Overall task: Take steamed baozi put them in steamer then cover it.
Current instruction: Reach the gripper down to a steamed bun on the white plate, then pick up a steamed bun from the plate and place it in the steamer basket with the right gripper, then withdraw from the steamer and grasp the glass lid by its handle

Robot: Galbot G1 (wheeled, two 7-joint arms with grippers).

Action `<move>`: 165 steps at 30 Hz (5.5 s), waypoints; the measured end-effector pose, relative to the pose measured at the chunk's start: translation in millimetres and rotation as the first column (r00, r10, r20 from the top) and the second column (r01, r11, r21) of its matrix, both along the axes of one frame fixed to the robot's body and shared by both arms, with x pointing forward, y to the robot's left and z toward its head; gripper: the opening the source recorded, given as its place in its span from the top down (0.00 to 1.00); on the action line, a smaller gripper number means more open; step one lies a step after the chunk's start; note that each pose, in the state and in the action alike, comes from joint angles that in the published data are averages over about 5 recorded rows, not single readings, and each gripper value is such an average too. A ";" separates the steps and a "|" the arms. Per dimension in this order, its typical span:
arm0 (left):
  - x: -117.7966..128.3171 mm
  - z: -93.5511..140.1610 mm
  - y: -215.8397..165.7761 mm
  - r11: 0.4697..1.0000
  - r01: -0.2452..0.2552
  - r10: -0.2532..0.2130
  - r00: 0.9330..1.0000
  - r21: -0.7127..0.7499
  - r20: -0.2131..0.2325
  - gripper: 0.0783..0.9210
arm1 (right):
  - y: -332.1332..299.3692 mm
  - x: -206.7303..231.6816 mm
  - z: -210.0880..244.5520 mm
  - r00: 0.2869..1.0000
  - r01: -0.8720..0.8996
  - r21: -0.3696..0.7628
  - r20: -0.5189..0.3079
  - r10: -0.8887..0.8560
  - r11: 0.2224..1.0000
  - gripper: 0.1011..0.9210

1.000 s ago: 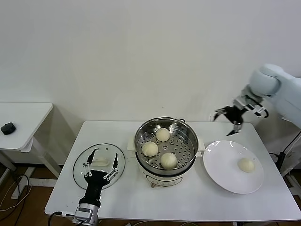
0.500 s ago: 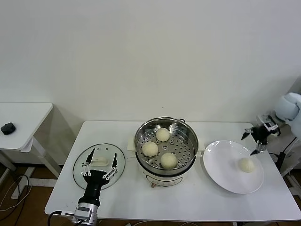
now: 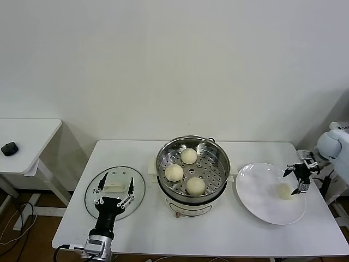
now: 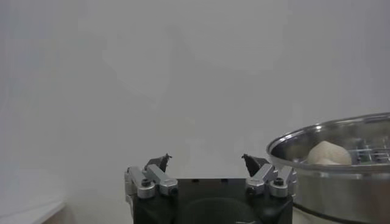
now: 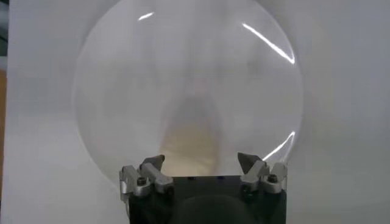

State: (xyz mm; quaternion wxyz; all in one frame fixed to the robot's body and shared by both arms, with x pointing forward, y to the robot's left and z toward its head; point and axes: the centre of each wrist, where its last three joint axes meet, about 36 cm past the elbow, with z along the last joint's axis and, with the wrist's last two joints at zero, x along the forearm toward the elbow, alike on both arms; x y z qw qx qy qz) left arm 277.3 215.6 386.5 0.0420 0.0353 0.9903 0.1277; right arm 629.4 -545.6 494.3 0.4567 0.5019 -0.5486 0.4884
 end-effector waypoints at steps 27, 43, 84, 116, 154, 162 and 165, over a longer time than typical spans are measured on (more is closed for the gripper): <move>-0.2 -1.5 -0.4 1.000 0.001 -0.001 1.000 -0.002 -0.001 0.12 | 2.8 -4.3 -29.5 1.000 0.004 -0.013 -0.024 -0.004 1.000 0.22; 2.0 0.2 -0.8 1.000 0.002 -0.002 1.000 -0.003 0.006 0.12 | 7.2 0.9 -1.4 1.000 -0.015 -0.009 -0.008 0.015 1.000 0.33; 4.9 5.8 -2.5 1.000 -0.002 0.002 1.000 -0.004 0.026 0.12 | 349.2 37.9 181.4 0.895 -0.446 0.036 0.012 0.445 0.895 0.35; 5.7 3.2 0.8 1.000 -0.016 0.016 0.999 -0.003 0.028 0.12 | 361.4 52.5 106.9 0.905 -0.423 0.015 -0.030 0.424 0.906 0.29; 18.6 1.8 7.0 0.968 -0.075 0.055 0.995 0.238 0.089 0.12 | 235.8 -34.9 72.7 0.656 -0.393 0.661 0.689 -0.310 0.639 0.12; 22.5 -4.9 18.3 0.920 -0.077 0.040 0.994 0.385 0.104 0.12 | 201.4 -69.4 14.9 0.438 -0.343 0.841 0.537 -0.721 0.418 0.12; 23.7 -8.2 23.7 0.900 -0.067 0.024 0.994 0.431 0.105 0.12 | 187.6 -83.1 -8.2 0.354 -0.324 0.877 0.461 -0.814 0.356 0.12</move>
